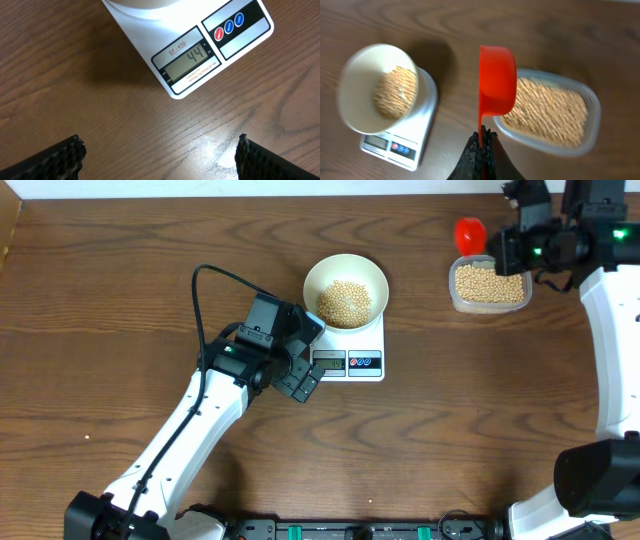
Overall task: Scoop item into bowl and weigh 50g on scale
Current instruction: 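Return the scoop right to the soybean tub, then scoop a small amount of soybeans with the right gripper, then carry the scoop left over the bowl, then tip the scoop slowly to add soybeans into the bowl, then hold the red scoop tilted over the bowl, shaking in a few beans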
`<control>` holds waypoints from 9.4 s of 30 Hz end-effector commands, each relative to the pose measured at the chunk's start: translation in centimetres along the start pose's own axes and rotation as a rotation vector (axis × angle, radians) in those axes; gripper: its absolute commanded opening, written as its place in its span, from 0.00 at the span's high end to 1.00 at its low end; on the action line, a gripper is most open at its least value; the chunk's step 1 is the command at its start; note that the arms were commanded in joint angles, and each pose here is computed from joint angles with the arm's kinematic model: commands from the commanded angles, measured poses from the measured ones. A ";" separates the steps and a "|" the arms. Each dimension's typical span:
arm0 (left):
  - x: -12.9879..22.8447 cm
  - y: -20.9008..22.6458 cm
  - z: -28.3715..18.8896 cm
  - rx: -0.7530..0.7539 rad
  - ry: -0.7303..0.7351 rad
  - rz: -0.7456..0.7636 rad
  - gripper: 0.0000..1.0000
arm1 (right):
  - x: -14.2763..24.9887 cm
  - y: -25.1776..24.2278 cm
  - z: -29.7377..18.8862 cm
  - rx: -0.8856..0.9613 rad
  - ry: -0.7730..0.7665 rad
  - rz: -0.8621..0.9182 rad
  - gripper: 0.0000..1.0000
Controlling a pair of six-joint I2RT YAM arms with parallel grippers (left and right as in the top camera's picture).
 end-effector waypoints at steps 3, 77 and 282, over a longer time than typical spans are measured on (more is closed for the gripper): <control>0.3 -0.1 0.2 0.015 0.006 0.006 0.02 | 1.0 -2.1 -0.3 0.166 0.058 0.103 0.99; 0.3 -0.1 0.2 0.015 0.006 0.006 0.02 | 4.0 -9.1 7.0 -0.141 0.171 0.399 0.99; 0.3 -0.2 0.2 0.015 0.006 0.006 0.02 | 2.1 16.2 9.5 -0.402 0.091 -0.478 0.99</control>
Point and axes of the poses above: each gripper's point midway between its finger pads, its own z axis out along the fingers, its own y axis along the line the jaws close on, x = y × z, the point moved 6 cm from there along -z, back along the fingers, and after that the axes turned 4 degrees about z, right-handed, at the moved point
